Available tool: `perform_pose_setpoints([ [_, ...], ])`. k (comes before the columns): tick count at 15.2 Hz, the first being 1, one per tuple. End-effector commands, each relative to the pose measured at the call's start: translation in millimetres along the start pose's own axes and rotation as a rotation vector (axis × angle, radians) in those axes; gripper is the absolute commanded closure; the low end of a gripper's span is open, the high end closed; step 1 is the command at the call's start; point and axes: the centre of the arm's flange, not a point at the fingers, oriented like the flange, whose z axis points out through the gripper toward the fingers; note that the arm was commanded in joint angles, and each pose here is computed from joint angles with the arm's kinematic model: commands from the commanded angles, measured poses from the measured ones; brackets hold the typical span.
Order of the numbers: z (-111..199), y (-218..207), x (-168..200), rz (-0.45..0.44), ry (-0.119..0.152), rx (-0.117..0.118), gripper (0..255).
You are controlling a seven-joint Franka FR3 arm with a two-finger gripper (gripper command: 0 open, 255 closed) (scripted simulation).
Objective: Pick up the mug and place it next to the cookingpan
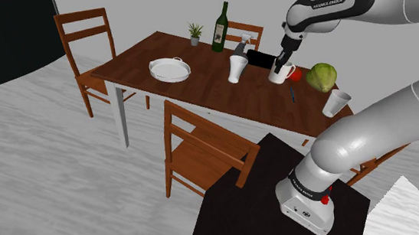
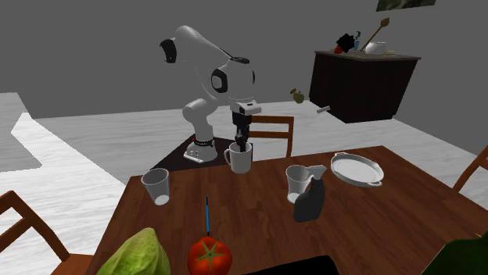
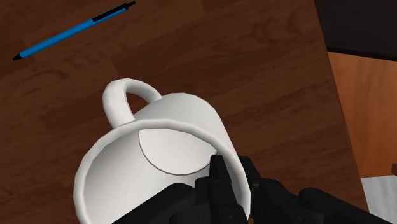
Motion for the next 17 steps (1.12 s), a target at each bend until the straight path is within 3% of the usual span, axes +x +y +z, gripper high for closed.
perform_pose_setpoints([
  [1, -11, 2, 1, 0.000, 0.000, 0.000, 255],
  [10, -57, 5, 3, 0.000, 0.000, 0.000, 255],
  [17, -53, 8, 96, 0.000, 0.000, 0.000, 255],
])
